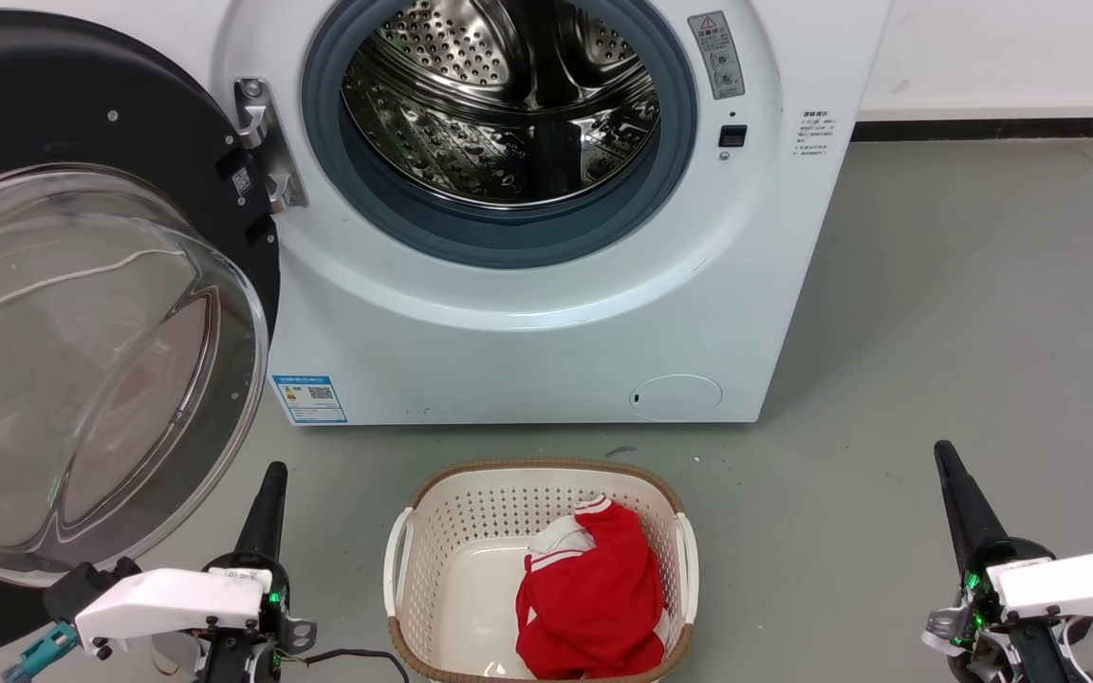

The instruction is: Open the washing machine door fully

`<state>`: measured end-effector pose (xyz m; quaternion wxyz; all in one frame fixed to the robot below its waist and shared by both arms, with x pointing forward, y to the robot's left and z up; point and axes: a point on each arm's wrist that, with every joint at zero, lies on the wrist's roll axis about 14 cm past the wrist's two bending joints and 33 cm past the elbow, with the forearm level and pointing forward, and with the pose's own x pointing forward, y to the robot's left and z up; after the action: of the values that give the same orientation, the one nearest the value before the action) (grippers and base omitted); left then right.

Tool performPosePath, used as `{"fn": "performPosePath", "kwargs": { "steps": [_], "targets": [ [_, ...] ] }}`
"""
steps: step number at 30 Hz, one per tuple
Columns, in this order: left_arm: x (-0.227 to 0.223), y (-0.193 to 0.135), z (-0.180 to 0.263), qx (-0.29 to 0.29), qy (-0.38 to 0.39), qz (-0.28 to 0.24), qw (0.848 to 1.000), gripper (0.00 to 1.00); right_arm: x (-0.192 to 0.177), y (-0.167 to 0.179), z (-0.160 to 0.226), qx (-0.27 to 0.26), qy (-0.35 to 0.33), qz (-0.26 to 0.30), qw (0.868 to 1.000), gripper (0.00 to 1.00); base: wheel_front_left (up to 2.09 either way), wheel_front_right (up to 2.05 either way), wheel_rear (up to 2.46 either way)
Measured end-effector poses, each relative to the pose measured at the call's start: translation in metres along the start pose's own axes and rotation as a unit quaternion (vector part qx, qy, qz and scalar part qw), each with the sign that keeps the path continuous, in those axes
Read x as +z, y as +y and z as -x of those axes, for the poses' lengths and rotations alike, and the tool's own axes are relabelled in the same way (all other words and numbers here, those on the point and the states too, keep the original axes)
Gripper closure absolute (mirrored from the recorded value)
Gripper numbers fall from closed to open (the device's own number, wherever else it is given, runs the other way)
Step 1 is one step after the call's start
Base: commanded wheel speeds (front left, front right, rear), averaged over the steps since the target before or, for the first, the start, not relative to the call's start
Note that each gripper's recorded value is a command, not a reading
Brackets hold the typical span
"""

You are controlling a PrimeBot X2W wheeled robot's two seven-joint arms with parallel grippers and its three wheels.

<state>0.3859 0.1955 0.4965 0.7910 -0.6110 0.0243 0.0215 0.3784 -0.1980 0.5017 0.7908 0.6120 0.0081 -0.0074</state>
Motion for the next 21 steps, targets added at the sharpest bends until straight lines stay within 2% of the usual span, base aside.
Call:
{"fn": "performPosePath", "kwargs": {
  "steps": [21],
  "targets": [
    [0.0034, -0.0028, -0.0002, -0.015, 0.001, 0.085, 0.996, 1.00, 0.0019, 0.0002, -0.0052, 0.002, 0.000, -0.082, 0.997, 1.00, 0.00, 0.00, 0.00]
  ]
}}
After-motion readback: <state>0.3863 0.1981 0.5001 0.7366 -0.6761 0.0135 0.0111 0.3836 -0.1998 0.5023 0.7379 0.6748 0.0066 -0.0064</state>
